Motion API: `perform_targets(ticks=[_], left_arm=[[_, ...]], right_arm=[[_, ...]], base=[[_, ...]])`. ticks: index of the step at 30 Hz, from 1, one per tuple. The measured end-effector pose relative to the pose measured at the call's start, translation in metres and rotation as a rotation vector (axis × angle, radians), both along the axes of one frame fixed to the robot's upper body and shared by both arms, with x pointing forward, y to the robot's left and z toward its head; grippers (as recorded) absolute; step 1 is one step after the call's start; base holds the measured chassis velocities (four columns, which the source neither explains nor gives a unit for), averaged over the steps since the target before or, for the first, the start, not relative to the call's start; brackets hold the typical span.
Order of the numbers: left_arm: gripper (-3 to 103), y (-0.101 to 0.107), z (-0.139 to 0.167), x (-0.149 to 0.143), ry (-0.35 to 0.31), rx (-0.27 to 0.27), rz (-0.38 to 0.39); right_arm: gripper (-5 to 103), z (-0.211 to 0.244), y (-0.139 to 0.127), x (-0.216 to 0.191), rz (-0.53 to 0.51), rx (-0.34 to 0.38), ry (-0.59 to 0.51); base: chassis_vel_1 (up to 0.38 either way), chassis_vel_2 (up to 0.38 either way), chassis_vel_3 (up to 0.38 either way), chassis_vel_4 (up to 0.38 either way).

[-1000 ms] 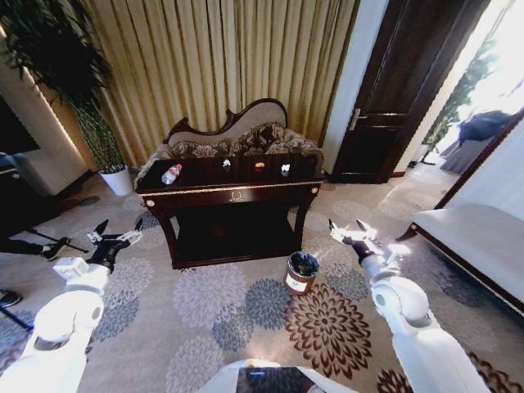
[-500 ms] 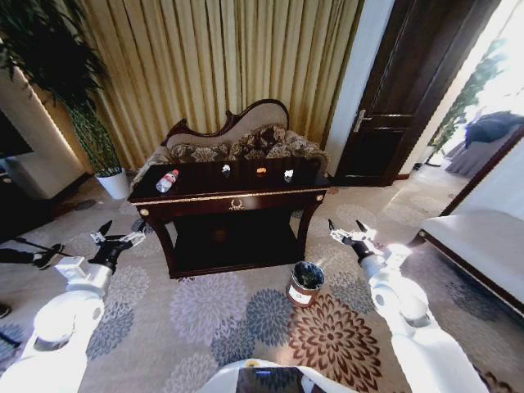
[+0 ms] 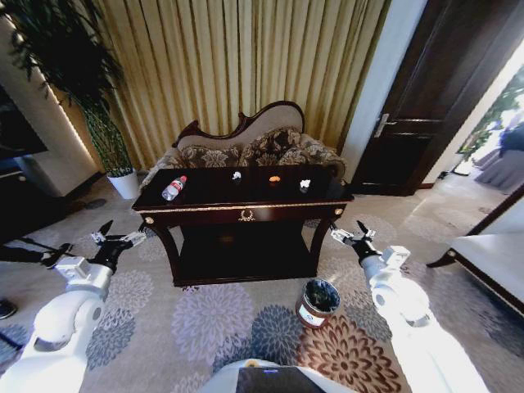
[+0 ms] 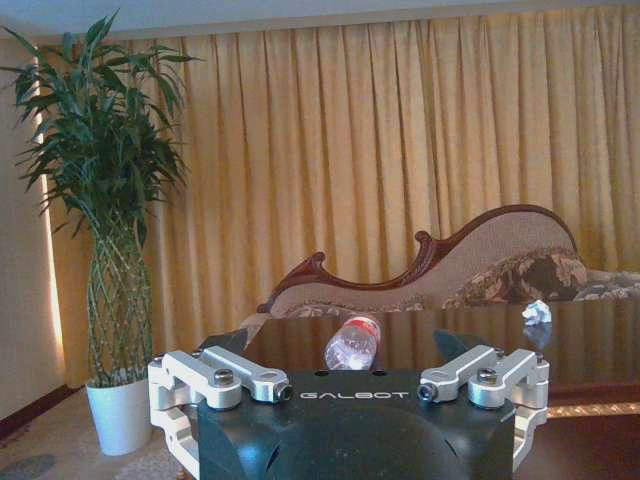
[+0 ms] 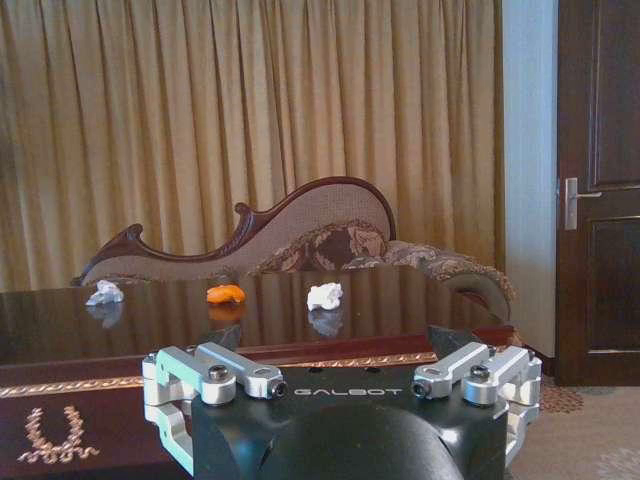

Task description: Move to the front of the table and place the trash on the table into the trash bin.

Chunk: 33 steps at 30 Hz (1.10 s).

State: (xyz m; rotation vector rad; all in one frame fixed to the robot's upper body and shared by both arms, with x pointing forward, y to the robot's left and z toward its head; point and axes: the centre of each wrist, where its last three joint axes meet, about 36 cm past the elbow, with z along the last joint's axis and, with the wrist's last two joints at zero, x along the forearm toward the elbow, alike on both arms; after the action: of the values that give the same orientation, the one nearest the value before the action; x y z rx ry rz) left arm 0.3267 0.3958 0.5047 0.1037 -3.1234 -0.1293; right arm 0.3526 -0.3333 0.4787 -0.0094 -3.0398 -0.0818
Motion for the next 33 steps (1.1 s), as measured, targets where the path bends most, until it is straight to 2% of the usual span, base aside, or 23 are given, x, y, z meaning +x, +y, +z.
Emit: perform_targets(ticks=[22,33], left_arm=[[100,-0.0003,-0.0016,-0.0010,-0.002,-0.001,0.003],[100,-0.0016,0.0031,-0.0034,-0.007,0.005,-0.001]], right_arm=[[100,0.0057,-0.0053,0.0032,-0.011,-0.003,-0.018],[100,0.0078,0.0018,0.0015,0.005,-0.010,-0.024]], base=[[-0.151,0.142,0.143,-0.140],[-0.132,0.142,0.135,-0.142]])
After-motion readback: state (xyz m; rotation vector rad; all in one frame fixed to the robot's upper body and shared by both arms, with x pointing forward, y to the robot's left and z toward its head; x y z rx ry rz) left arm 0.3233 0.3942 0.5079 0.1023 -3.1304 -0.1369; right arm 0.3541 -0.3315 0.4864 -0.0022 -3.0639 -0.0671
